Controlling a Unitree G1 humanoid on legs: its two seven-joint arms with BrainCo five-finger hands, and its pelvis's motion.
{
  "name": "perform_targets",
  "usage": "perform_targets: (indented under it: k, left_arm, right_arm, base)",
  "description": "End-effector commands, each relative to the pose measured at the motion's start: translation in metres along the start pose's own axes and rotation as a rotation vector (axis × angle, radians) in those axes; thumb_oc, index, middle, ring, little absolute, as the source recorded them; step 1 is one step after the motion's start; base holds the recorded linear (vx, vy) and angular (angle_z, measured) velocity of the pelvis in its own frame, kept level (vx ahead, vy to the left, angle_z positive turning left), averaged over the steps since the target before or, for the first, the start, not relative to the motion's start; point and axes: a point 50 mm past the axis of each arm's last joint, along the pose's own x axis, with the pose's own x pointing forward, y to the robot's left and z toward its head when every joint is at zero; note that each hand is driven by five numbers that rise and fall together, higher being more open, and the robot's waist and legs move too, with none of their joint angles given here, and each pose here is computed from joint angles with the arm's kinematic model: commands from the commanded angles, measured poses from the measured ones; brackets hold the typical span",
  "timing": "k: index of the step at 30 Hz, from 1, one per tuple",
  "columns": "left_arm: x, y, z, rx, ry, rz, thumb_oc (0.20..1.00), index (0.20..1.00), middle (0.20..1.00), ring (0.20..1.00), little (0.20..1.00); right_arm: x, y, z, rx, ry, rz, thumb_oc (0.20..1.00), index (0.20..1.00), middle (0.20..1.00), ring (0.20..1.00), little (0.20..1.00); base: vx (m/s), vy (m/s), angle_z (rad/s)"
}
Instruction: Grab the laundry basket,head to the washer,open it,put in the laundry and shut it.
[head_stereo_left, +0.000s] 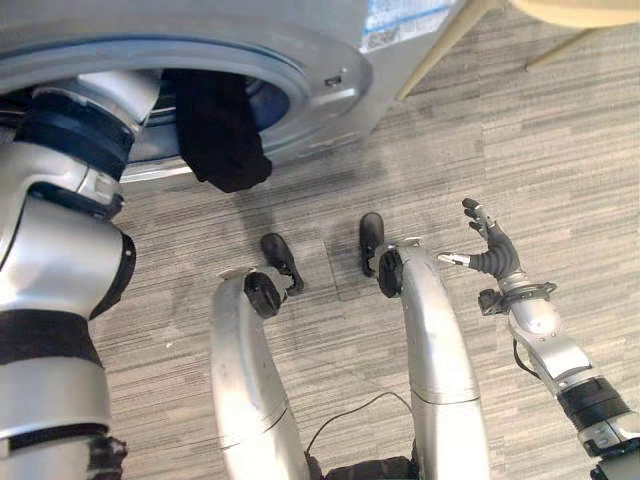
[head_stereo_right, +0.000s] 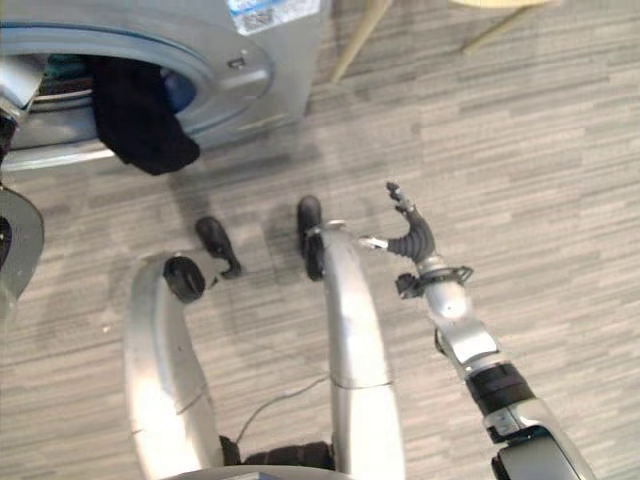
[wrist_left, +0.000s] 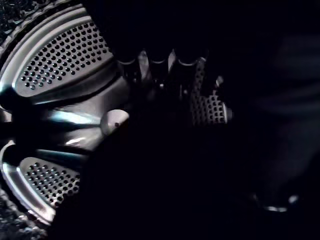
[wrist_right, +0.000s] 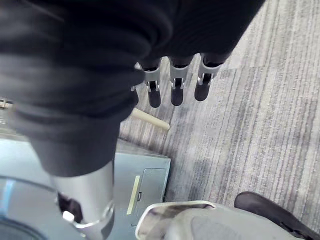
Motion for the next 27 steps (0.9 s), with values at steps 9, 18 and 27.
perform_targets:
  k: [9, 18, 27]
  left_arm:
    - [-0.088, -0.065, -0.047, -0.214, 0.087, -0.219, 1.0, 1.0, 1.0, 1.0, 1.0]
    - [-0.201, -0.124, -0.057, -0.379, 0.236, -0.462, 1.0, 1.0, 1.0, 1.0, 1.0]
    - [-0.203, -0.152, -0.06, -0.117, 0.202, -0.608, 1.0, 1.0, 1.0, 1.0, 1.0]
  right_arm:
    - [-0.009, 0.016, -0.016, 0.015, 0.07, 0.021, 1.0, 1.0, 1.0, 1.0, 1.0]
    - [-0.005, 0.021, -0.032, -0.029, 0.159, -0.005, 1.0, 1.0, 1.0, 1.0, 1.0]
    - [0.005, 0.017, -0.029, -0.021, 0.148, -0.033, 1.0, 1.0, 1.0, 1.0, 1.0]
  base:
    - [-0.04, -0.008, 0.16]
    - [-0.04, 0.026, 0.11]
    - [-0.02, 0.009, -0.03]
